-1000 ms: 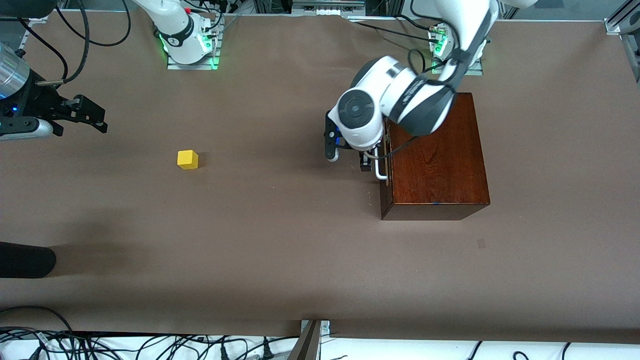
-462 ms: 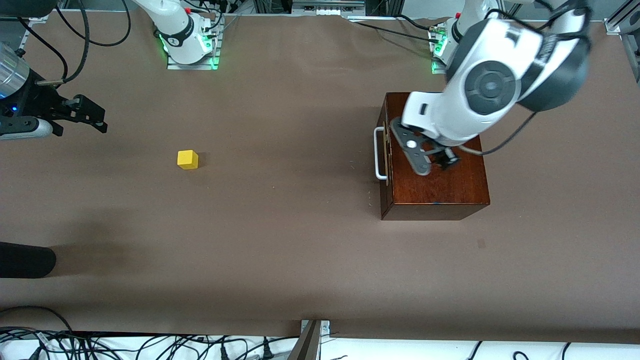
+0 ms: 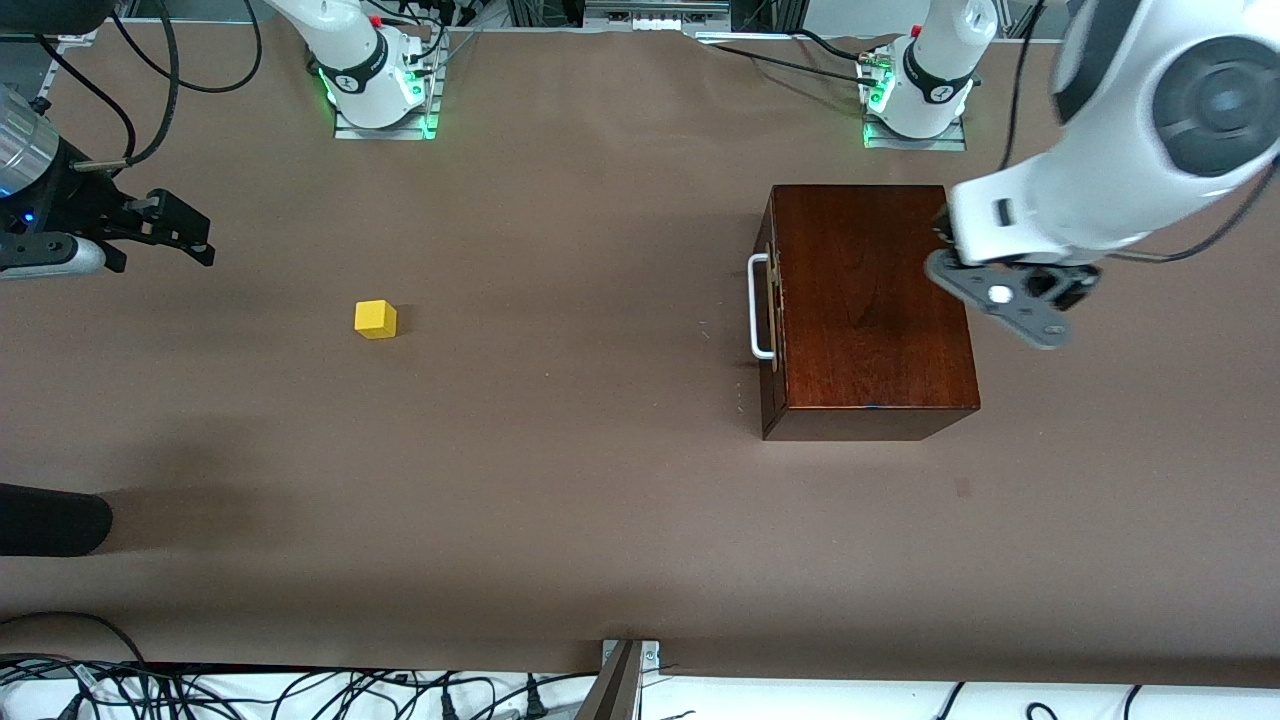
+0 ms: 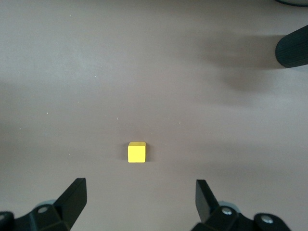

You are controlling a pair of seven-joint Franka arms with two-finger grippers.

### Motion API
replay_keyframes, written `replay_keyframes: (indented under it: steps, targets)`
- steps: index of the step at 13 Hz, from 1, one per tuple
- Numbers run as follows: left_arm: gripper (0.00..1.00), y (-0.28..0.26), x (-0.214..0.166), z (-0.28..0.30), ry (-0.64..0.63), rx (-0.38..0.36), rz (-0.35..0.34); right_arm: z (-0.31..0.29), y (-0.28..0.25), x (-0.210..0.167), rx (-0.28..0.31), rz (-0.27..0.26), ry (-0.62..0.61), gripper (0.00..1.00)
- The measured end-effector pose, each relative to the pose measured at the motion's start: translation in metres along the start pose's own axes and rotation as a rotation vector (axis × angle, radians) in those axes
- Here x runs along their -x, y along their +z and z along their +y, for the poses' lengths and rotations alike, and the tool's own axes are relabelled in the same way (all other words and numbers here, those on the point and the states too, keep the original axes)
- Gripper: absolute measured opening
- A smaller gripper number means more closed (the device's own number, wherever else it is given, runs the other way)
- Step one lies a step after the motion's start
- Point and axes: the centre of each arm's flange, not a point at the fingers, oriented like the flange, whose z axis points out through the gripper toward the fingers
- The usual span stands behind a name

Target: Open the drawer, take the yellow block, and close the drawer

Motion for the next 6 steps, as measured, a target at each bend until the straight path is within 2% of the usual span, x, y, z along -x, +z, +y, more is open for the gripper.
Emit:
replay_keyframes:
  steps: [3,5,6]
  targets:
    - [1.0,-0.012,0.016,-0.044,-0.33,-0.02,0.131,0.0,0.0,0.0,0.0,0.0,0.0,1.0]
    - [1.0,0.001,0.025,-0.063,-0.499,0.002,0.166,0.0,0.0,0.0,0.0,0.0,0.0,1.0]
    - [1.0,0.008,0.03,-0.068,-0.536,0.017,0.179,0.0,0.0,0.0,0.0,0.0,0.0,1.0]
